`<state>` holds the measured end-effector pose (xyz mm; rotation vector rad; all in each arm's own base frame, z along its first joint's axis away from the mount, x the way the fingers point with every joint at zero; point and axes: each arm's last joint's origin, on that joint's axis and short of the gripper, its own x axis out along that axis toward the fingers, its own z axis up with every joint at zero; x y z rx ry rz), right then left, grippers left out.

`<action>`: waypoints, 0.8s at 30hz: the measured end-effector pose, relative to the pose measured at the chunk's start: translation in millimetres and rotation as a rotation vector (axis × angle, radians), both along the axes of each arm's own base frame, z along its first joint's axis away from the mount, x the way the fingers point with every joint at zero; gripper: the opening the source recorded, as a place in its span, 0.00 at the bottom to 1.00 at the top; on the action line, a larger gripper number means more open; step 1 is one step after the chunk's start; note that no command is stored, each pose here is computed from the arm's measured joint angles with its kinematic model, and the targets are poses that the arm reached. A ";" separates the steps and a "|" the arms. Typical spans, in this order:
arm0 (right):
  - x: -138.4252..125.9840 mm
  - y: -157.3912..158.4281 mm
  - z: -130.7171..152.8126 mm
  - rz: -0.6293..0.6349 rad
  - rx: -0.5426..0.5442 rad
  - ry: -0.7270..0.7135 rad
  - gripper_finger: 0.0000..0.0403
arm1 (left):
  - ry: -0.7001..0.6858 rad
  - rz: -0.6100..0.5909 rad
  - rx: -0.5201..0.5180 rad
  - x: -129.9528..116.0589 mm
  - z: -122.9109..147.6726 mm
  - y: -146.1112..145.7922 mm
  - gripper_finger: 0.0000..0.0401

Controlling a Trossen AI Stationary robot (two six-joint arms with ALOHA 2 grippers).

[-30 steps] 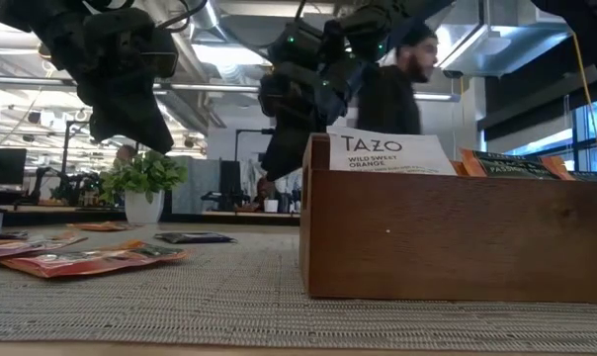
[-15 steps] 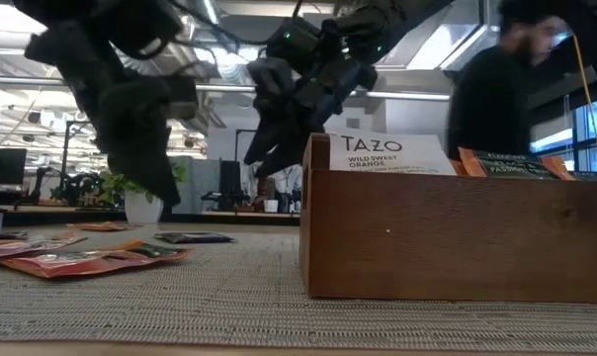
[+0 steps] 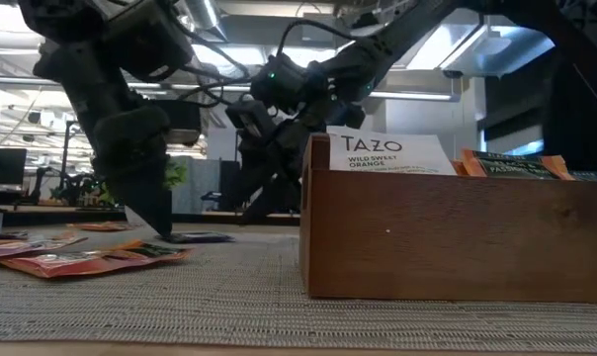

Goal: Pick & Place Tea
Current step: Put the right black tea bag into the right compartment of the wooden organizer

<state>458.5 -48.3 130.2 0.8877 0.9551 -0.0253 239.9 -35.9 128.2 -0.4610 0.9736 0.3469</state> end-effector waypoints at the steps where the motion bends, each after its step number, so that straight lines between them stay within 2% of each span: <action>1: 0.4 1.1 0.4 0.002 -0.001 -0.004 0.30 | 0.004 -0.001 -0.001 0.8 -2.0 -0.2 0.01; 16: 2.8 9.9 -10.8 -0.041 0.034 0.038 0.30 | 0.020 -0.002 0.001 3.7 -8.7 -0.7 0.01; 24: 4.0 11.8 -12.9 0.004 0.015 0.015 0.30 | 0.015 -0.001 0.003 3.9 -9.2 -0.8 0.01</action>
